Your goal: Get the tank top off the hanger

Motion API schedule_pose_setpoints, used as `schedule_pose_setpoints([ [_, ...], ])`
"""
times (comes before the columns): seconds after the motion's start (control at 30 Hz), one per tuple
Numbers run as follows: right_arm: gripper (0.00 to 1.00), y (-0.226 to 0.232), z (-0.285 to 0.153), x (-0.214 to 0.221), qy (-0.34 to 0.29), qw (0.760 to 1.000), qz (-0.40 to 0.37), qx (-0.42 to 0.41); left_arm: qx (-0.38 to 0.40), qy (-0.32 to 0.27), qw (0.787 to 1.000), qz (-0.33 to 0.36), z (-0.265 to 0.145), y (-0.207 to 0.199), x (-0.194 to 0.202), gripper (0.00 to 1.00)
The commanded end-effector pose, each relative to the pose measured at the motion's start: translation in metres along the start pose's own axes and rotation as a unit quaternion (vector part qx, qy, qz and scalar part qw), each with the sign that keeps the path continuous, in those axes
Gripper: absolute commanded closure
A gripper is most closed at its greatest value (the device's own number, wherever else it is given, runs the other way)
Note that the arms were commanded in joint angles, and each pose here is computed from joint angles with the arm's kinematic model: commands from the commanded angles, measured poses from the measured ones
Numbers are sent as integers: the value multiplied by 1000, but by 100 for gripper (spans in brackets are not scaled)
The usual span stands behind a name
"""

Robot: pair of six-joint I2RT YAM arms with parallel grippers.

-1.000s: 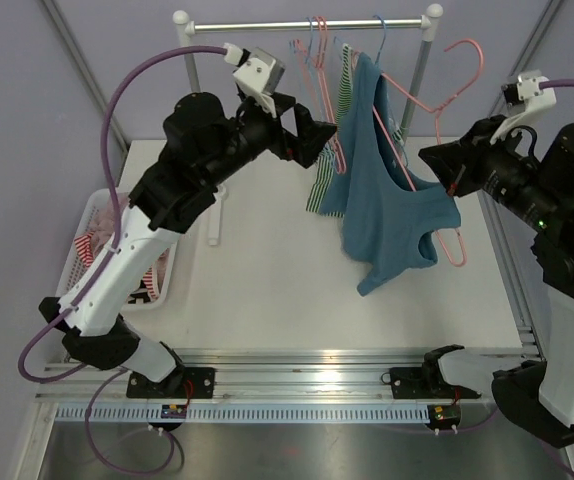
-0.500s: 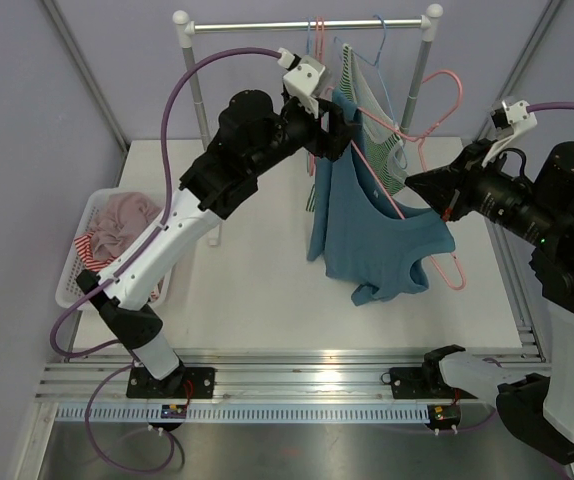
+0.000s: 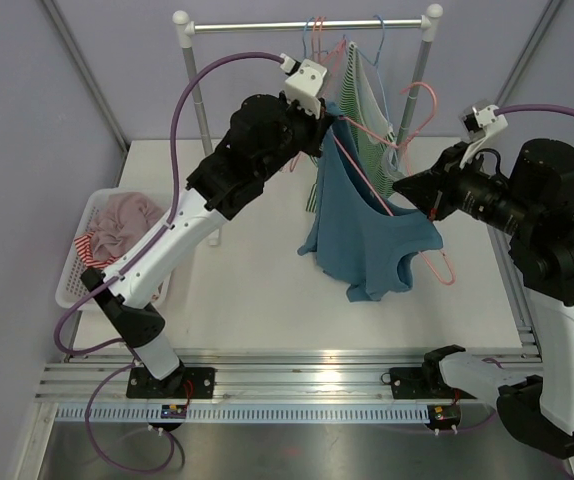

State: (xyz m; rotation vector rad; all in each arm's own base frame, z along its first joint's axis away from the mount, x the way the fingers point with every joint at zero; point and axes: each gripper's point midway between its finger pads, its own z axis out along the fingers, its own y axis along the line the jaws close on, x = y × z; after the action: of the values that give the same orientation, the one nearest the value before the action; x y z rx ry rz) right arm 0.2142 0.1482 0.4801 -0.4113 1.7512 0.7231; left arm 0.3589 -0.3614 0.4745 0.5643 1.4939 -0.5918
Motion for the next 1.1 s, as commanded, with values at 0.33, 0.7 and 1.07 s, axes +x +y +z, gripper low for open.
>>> schedule_pose_setpoints([
  [0.33, 100, 36, -5, 1, -54, 983, -119, -131, -369, -12, 926, -79, -142, 161, -42, 100],
  [0.7, 100, 95, -8, -75, -314, 876, -40, -363, -191, -14, 979, -70, -187, 128, -45, 100],
  [1.07, 100, 83, -5, -127, -464, 760, 35, -454, -152, 30, 986, -63, -244, 98, -15, 100],
])
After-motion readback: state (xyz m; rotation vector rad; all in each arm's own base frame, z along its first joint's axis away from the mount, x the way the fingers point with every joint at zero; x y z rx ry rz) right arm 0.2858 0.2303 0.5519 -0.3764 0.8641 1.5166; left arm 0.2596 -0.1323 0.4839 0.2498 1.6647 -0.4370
